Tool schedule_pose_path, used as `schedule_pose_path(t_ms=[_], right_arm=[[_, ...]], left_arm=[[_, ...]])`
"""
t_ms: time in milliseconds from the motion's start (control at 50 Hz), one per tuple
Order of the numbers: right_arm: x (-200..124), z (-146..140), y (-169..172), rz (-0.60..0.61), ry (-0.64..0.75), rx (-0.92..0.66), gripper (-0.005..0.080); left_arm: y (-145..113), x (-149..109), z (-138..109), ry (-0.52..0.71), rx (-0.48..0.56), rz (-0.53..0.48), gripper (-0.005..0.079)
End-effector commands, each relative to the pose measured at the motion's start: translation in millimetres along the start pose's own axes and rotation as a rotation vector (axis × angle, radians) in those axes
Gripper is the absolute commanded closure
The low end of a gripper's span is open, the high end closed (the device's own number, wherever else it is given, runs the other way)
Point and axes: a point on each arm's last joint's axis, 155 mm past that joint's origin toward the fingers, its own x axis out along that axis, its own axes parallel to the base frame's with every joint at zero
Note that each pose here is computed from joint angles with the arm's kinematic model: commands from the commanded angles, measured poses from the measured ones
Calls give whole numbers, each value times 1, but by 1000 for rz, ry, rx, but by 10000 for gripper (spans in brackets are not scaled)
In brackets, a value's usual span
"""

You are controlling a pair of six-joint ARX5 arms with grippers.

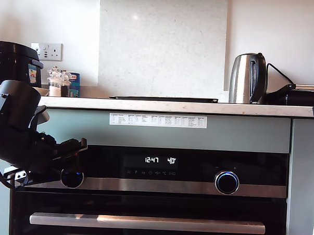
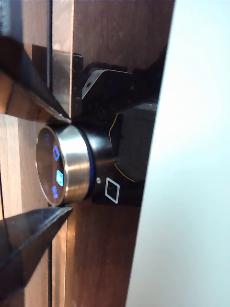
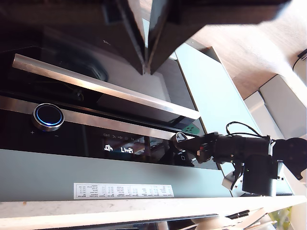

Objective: Switch the oven into grill with fan mode by turning the left rotary switch to the symbol with a fan and a grill above it

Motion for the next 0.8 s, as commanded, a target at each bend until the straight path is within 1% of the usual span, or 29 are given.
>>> schedule_pose_path(t_ms=[0, 100, 120, 160, 180, 280, 480, 660, 780], right_arm=[[-1, 2, 1, 4, -6, -5, 765], [-1, 2, 1, 4, -6, -5, 765], [-1, 2, 1, 4, -6, -5, 765], [-1, 2, 1, 4, -6, -5, 765], [-1, 2, 1, 4, -7, -5, 765], [-1, 2, 1, 3, -7, -5, 765], [-1, 2, 1, 3, -7, -5, 765], [-1, 2, 1, 3, -7, -5, 765], [-1, 2, 1, 3, -7, -5, 765]], left_arm=[[29, 9, -11, 29, 3, 89, 424], [28, 9, -15, 43, 18, 91, 424], [28, 9, -16, 46, 42, 90, 424], [28, 9, -17, 50, 50, 90, 424], [28, 9, -18, 54, 76, 89, 424], [25, 9, -20, 62, 134, 84, 424], [20, 10, -21, 67, 228, 78, 424], [21, 10, -21, 66, 273, 86, 424], [21, 10, -21, 64, 276, 91, 424]])
